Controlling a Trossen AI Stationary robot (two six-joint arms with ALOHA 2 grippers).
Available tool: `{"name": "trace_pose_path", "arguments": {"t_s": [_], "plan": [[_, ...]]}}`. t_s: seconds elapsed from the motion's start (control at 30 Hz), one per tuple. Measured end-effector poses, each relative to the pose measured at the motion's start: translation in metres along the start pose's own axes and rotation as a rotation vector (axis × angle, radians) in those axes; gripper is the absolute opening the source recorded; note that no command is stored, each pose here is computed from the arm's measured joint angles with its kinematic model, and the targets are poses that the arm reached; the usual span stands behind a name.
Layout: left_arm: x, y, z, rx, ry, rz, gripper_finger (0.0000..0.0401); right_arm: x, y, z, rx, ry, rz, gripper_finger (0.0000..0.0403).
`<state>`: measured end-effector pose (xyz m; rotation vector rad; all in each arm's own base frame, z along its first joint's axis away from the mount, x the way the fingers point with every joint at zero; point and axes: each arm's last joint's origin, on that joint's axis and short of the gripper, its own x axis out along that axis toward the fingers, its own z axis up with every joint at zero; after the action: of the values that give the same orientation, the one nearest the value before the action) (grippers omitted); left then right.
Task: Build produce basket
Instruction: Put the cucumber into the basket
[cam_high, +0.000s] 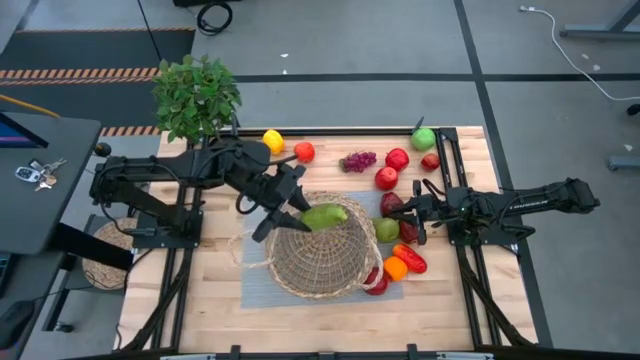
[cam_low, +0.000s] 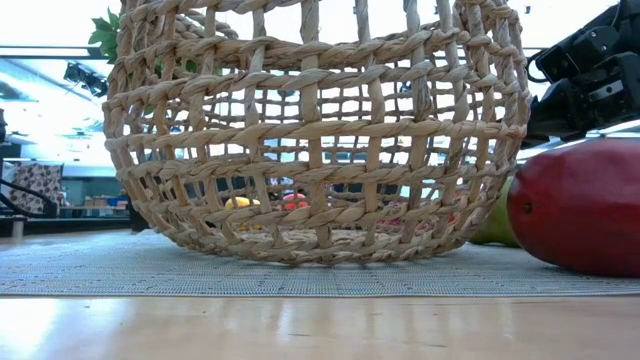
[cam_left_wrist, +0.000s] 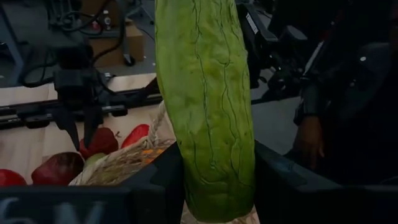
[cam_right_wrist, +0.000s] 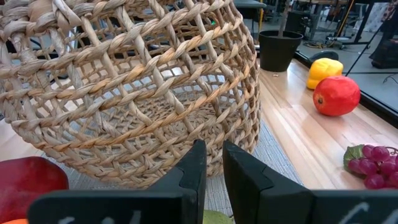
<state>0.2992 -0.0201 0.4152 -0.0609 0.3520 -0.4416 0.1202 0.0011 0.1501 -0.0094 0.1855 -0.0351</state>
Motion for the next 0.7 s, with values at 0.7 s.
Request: {"name": "trace_pose_path", "arguments": {"t_s": [0.7], "plan": [[0.073, 0.0, -0.049, -0.328, 0.428, 0.092, 0.0147, 0.0, 0.0, 0.001, 0.001, -0.015, 0.0, 0.0061]]}}
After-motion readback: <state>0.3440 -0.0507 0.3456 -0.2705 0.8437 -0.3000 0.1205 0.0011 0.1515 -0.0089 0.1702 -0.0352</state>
